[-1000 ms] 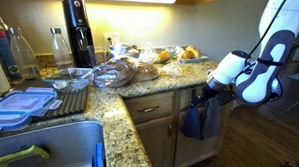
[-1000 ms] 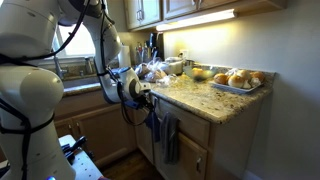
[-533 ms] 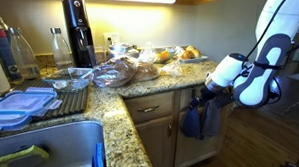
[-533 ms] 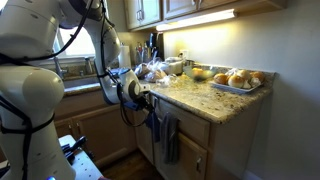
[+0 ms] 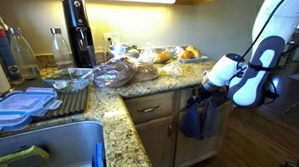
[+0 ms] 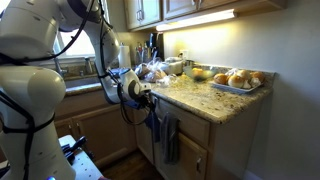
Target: Take the cloth on the drawer hanger and put it on the counter
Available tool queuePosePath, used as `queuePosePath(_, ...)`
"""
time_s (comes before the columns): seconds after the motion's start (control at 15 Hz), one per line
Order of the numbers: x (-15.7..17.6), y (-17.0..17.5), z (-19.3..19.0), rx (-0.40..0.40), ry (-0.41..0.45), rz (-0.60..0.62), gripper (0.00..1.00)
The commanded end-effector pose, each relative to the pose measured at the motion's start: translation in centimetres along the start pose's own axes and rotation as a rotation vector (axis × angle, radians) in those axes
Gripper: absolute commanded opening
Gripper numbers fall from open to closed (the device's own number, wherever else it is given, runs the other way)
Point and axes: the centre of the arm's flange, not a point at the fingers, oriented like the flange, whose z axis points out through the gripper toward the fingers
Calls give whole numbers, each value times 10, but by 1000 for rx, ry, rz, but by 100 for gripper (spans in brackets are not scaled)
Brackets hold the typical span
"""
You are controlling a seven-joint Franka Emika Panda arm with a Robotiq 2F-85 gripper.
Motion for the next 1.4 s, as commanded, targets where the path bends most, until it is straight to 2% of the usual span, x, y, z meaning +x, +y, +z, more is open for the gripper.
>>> queuePosePath(0.0, -33, 9, 15, -11, 28, 2, 100)
queuePosePath(0.6, -49, 12, 22, -64, 27, 9, 100)
queuePosePath(1.0, -58, 24, 46, -89, 13, 17, 100)
queuePosePath(1.33, -53, 26, 61, -113, 39, 17, 100)
